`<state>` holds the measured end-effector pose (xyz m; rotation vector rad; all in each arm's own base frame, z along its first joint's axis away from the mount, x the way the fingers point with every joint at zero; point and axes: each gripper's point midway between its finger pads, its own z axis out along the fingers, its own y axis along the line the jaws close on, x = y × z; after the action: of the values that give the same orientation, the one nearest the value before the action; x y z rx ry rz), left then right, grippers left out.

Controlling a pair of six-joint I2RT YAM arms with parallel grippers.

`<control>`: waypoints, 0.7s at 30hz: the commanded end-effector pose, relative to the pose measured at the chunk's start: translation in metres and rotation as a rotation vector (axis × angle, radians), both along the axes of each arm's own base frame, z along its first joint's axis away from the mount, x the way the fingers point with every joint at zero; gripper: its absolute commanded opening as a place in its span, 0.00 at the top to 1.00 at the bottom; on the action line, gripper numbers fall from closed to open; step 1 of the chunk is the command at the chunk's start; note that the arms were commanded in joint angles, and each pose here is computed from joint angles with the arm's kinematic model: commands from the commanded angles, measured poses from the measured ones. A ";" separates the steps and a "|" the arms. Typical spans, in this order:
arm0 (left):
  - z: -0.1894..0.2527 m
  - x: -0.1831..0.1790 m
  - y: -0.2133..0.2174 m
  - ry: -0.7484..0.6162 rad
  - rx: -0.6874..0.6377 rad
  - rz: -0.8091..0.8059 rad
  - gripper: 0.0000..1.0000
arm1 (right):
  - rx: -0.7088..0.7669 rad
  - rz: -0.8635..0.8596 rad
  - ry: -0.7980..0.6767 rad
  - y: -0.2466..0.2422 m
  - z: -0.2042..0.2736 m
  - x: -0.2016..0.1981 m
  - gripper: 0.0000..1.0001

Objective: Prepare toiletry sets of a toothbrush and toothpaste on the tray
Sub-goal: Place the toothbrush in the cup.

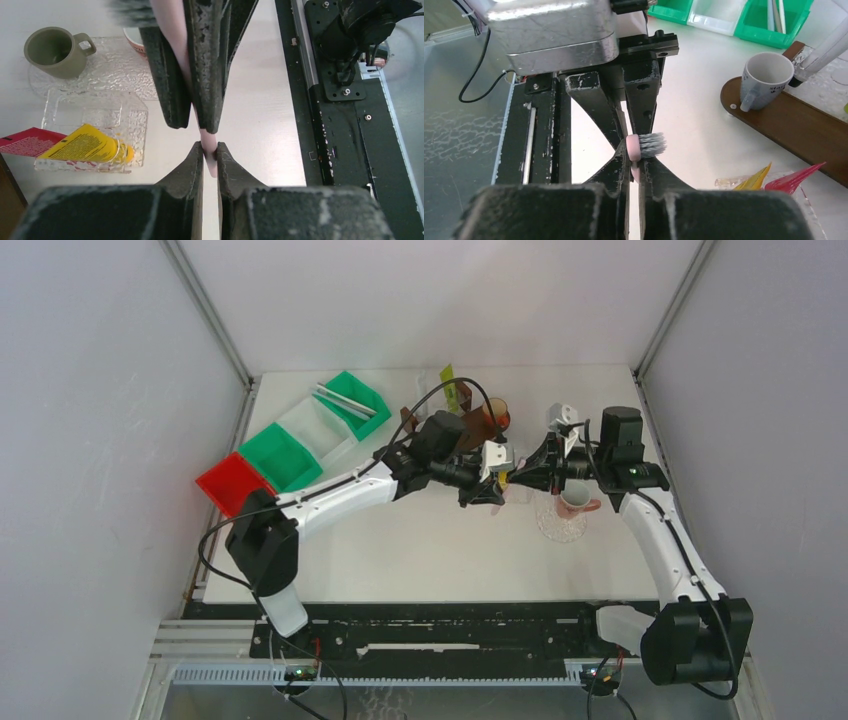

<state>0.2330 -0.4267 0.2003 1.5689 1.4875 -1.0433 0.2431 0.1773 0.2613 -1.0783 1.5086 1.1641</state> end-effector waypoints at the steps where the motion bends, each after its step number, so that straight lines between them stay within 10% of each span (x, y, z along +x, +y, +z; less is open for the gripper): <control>1: 0.037 0.004 -0.008 -0.074 -0.078 -0.015 0.88 | 0.018 0.029 -0.048 0.003 0.007 0.000 1.00; 8: 0.057 0.016 0.008 -0.209 -0.196 0.109 0.42 | 0.033 -0.005 -0.028 -0.004 0.019 0.002 1.00; 21: 0.098 0.085 0.074 -0.262 -0.449 0.575 0.20 | -0.019 -0.318 -0.059 -0.062 0.044 0.035 1.00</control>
<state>0.2901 -0.3743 0.2593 1.0953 1.3126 -0.7582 0.2690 0.1314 0.2797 -0.8878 1.5855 1.0232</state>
